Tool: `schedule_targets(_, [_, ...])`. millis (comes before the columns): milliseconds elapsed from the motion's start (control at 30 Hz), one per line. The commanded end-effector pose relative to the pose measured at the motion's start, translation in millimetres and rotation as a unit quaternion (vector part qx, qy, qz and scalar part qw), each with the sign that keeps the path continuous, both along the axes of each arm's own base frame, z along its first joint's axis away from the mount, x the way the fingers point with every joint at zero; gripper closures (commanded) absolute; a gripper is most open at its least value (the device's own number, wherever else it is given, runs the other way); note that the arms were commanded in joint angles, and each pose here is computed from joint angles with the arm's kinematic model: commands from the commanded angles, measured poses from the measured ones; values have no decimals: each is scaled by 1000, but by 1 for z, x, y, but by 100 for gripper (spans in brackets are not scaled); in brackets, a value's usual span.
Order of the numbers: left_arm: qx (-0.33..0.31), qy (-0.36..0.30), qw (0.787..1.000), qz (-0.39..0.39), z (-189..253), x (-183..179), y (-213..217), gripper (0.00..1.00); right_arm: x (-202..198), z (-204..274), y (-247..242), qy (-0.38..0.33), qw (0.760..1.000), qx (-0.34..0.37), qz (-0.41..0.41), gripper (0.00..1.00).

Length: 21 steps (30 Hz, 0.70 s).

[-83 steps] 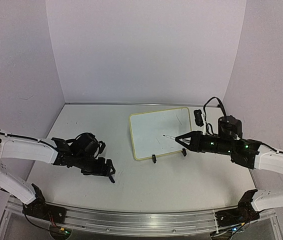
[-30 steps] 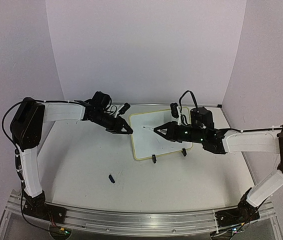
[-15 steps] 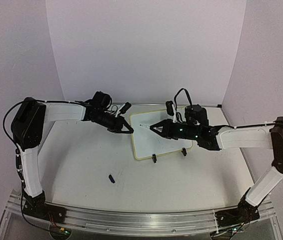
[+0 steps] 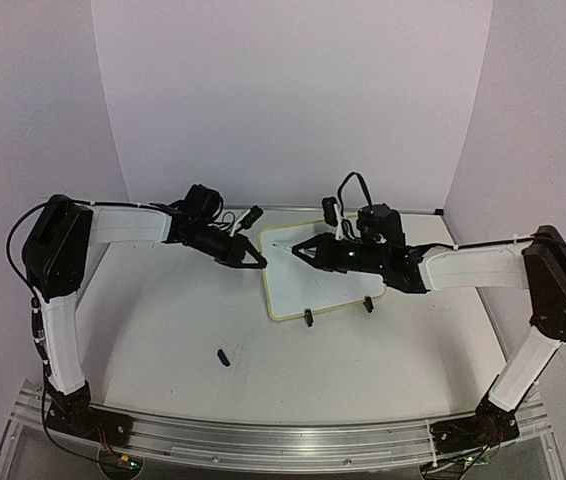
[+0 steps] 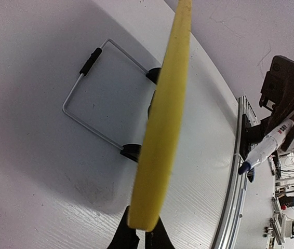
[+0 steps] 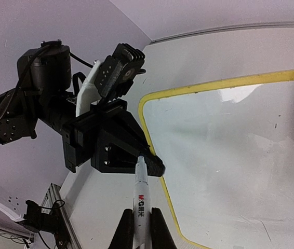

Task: Write a sentence on the whiteboard

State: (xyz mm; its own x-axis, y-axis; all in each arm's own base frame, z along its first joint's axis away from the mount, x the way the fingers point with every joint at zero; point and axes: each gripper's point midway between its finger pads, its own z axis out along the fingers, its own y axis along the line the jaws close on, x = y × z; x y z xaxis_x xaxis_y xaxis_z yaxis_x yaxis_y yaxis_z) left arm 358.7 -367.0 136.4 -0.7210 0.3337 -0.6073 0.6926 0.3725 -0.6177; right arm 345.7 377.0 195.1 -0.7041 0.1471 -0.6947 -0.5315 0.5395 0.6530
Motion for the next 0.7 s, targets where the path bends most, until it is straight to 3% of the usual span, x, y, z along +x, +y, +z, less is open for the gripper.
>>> schedule_targets(0, [-2, -18, 1000, -11, -5, 1, 0, 100, 11, 22, 9, -35, 999, 17, 1, 100])
schedule_targets(667, [-6, -22, 1000, -17, -3, -1, 1, 100, 27, 9, 24, -36, 999, 3, -8, 100])
